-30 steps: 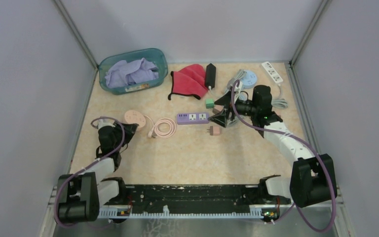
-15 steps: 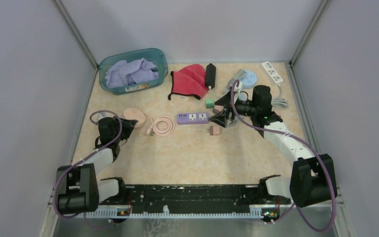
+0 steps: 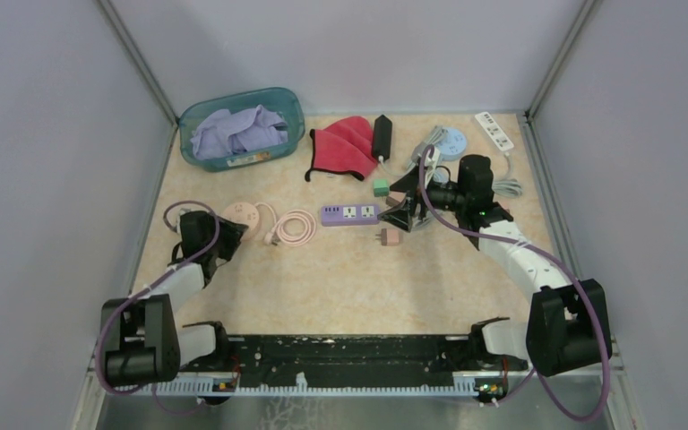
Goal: Pull the plug off the socket
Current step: Move the socket to the center of the board.
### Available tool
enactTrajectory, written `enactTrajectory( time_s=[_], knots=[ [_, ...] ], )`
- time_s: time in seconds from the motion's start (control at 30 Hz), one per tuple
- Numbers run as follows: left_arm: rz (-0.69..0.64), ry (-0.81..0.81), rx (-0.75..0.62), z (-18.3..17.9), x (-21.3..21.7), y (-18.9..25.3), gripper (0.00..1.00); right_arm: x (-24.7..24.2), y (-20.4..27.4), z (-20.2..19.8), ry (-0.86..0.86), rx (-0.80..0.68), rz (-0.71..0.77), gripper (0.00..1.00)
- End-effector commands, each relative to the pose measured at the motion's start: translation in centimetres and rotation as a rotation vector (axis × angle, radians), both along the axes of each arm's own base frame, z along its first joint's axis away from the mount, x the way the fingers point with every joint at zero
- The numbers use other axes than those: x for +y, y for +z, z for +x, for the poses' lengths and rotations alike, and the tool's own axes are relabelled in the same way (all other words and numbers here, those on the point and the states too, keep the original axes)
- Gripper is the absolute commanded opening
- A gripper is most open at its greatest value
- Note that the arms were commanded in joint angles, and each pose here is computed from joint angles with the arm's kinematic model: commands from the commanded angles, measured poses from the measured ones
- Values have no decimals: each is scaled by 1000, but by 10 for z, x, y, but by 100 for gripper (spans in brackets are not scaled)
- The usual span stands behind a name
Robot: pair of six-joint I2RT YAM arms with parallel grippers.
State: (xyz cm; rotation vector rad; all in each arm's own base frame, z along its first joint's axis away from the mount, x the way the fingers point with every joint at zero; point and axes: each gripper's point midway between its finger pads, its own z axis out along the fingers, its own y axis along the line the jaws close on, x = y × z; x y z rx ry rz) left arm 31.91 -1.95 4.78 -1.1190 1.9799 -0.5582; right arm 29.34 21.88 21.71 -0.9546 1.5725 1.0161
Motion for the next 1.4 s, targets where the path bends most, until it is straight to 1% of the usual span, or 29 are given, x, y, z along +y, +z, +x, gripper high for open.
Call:
enactTrajectory(
  time_s=[0.0, 0.07, 0.33, 0.67, 0.73, 0.77, 0.8, 0.97, 1.1, 1.27, 1.37],
  knots=[
    [32, 41, 23, -9, 10, 1, 62, -1, 15, 6, 1, -74, 6, 99],
    [32, 48, 21, -10, 11, 4, 68, -1, 15, 6, 1, -74, 6, 99],
    [1, 28, 19, -10, 4, 21, 72, -1, 16, 6, 0, -76, 4, 99],
    [-39, -86, -95, -4, -15, 63, 81, -2, 18, 6, -1, -78, 2, 99],
    [-50, -118, -130, -3, -21, 71, 85, -2, 17, 6, -1, -76, 2, 99],
    [-57, -133, -143, -2, -24, 75, 93, -2, 17, 6, -2, -76, 1, 99],
    [-64, -153, -158, -2, -27, 78, 98, -2, 18, 6, -2, -77, 1, 99],
    [-101, -293, -254, -1, -49, 100, 99, -2, 19, 6, 0, -77, 1, 99],
    [-128, -447, -349, -6, -71, 119, 99, -2, 20, 6, -1, -80, -1, 99],
    [-142, -689, -547, -24, -101, 154, 99, -7, 25, 8, -15, -90, -8, 99],
    [-122, -820, -651, -37, -119, 177, 99, -12, 32, 11, -42, -84, -2, 99]
  ],
)
